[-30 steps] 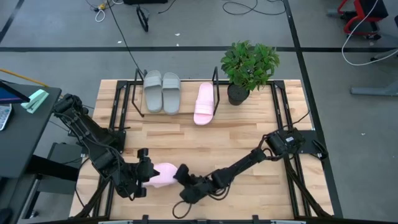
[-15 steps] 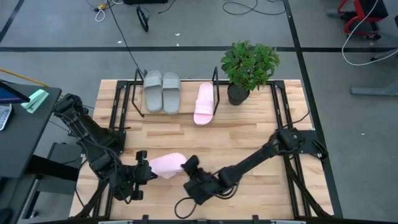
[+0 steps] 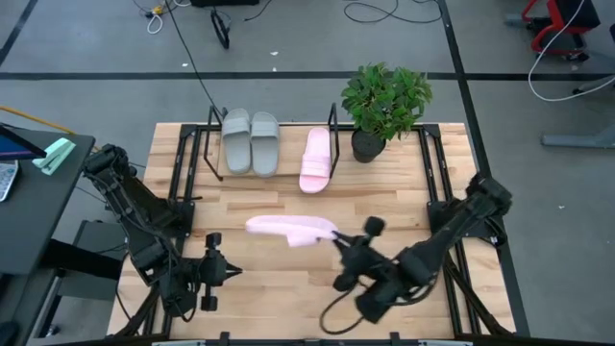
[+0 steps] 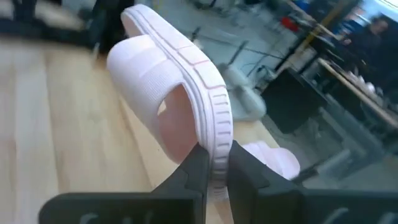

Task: Pick and place slides into the shelf
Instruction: Put the pink slipper on the shelf

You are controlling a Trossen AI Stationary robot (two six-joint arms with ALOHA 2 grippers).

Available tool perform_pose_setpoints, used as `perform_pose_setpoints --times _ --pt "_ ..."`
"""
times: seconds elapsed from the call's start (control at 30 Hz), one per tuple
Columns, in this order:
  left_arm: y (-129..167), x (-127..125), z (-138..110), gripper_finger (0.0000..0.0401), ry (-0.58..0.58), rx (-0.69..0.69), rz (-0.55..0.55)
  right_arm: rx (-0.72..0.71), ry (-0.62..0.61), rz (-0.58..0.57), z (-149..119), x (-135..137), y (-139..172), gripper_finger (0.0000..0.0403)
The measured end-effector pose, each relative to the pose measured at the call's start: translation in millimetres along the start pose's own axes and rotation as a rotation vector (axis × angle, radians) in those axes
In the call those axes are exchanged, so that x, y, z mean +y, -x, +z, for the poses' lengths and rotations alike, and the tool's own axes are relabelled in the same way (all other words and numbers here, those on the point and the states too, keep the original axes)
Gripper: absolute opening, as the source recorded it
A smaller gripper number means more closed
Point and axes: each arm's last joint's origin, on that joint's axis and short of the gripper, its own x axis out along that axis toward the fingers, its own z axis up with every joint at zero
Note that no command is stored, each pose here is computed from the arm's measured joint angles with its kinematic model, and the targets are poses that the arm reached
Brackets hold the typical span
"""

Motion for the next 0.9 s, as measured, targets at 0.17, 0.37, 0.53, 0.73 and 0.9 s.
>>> perform_pose_setpoints --times 0.17,0.37,0.53,0.73,0.9 --pt "0 2 2 0.0023 0.005 -0.065 0.069 -0.141 -0.202 -0.074 -20 -18 26 0.0035" --pt "5 4 5 0.0013 0.027 -0.248 0.234 -0.324 -0.466 -0.080 -68 -29 43 0.0034" --pt "9 7 8 0.0013 0.071 -0.417 0.383 -0.326 -0.616 -0.046 -103 -19 34 0.0034" --pt "7 15 12 0.0020 0.108 -0.508 0.494 -0.335 -0.753 -0.023 -122 -4 26 0.0034" --pt "-1 27 16 0.0014 0.147 -0.536 0.576 -0.338 -0.736 -0.011 -118 0 31 0.0034"
